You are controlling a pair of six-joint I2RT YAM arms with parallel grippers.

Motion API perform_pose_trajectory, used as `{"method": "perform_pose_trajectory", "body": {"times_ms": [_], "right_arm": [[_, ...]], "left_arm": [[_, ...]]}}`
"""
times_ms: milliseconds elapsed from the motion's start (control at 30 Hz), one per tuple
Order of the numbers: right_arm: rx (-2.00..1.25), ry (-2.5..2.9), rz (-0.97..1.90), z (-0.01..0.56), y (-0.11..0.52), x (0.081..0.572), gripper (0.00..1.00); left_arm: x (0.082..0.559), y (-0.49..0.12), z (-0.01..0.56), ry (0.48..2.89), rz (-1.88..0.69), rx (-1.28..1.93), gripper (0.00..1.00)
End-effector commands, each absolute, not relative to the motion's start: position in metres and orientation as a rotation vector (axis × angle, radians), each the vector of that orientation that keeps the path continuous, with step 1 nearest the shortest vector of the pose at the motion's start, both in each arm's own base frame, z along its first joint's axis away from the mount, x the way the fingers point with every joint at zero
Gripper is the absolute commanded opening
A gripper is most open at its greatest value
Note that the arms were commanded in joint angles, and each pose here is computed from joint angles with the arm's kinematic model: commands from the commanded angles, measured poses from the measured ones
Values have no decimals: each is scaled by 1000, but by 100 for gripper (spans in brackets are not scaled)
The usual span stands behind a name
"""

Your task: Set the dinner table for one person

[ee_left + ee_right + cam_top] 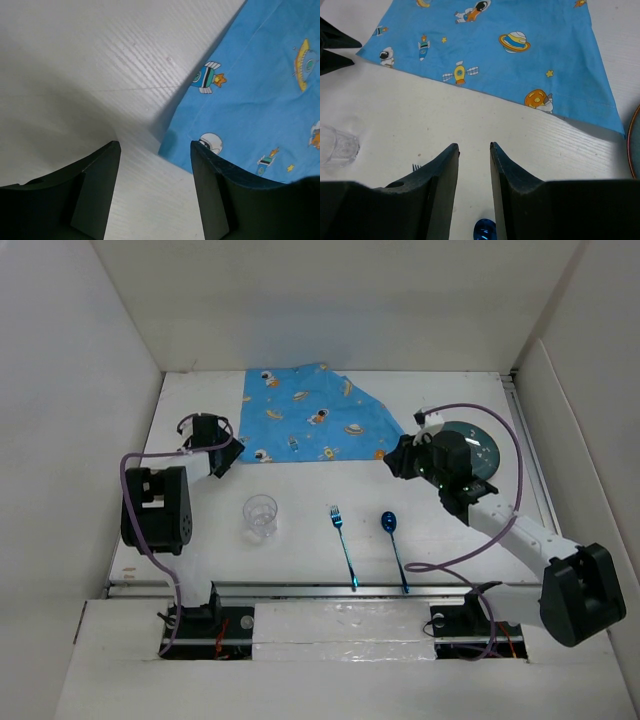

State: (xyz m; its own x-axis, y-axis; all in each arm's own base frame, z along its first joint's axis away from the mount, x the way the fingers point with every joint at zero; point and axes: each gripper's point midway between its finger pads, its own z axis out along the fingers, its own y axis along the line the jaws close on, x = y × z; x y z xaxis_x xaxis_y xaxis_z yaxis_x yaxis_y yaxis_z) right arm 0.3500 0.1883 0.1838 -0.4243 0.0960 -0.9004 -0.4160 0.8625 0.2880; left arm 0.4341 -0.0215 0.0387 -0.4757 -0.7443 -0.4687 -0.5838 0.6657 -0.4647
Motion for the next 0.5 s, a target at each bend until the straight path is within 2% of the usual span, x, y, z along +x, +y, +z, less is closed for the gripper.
{"method": "perform_pose_trajectory", "body": {"times_ms": [0,200,233,333,400,467], "right_arm": [[-246,1861,597,202,192,359,37],[-235,1864,588,202,192,364,37],[-233,1861,586,203,192,365,37],[-231,1869,580,201,192,365,37],[-229,1869,577,201,191,365,37],[-224,1876,575,197,191,365,37]], "left_arm": [[453,-27,48,2158,-374,-1047,55],[457,-34,40,2185,-383,-1026,49],[458,-40,34,2205,-418,-1030,43],[460,-44,33,2201,-425,-1029,38],[461,-41,35,2193,-406,-1023,25],[464,-34,42,2164,-362,-1023,0]]}}
